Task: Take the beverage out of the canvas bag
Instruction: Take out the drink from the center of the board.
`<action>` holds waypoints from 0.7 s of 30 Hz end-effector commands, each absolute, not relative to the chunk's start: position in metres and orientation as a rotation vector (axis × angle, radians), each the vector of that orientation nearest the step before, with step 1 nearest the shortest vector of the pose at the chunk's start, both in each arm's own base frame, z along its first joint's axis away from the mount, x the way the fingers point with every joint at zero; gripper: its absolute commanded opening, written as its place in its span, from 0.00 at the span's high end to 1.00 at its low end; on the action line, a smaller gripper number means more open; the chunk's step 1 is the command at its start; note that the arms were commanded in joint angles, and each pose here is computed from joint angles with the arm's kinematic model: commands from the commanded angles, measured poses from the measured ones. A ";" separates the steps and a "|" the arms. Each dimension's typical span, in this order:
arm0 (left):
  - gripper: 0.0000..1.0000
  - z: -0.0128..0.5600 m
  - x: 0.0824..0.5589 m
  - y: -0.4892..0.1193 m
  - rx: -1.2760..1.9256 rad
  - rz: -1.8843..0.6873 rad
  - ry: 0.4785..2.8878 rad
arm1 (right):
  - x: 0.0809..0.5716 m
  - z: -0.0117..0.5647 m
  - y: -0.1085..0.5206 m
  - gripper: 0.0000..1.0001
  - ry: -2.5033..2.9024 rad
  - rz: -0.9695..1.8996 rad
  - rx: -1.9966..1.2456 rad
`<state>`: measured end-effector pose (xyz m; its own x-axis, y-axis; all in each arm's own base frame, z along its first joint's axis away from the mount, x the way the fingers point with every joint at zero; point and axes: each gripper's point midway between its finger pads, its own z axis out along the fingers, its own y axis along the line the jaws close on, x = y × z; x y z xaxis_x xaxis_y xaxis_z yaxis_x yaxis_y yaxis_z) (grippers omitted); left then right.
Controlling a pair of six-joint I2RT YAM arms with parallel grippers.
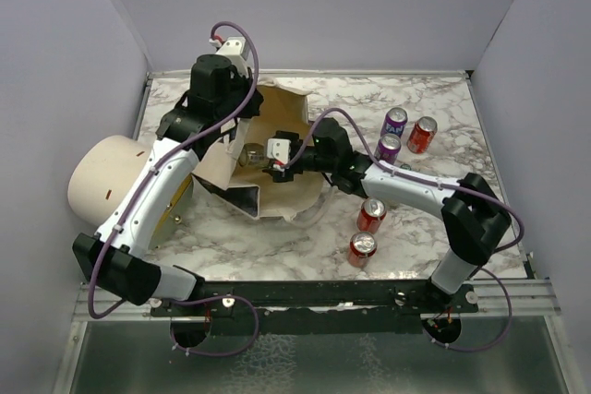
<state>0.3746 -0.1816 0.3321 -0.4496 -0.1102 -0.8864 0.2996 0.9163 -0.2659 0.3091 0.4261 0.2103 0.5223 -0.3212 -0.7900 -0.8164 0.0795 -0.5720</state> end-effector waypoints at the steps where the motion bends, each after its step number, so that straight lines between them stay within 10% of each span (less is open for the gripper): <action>1: 1.00 0.367 0.382 -0.182 0.042 -0.609 1.921 | 0.303 0.293 0.418 0.98 0.895 0.488 -1.324; 21: 0.90 0.324 0.396 -0.139 -0.247 -0.536 2.051 | 0.305 0.382 0.350 0.98 1.370 0.613 -0.779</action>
<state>0.3953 -0.1536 0.3212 -0.5504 -0.3538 -0.7562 0.0999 0.8714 -0.4804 0.3135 0.3782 0.2953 0.0968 -0.2410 -0.9657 -0.8424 0.4968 -0.2085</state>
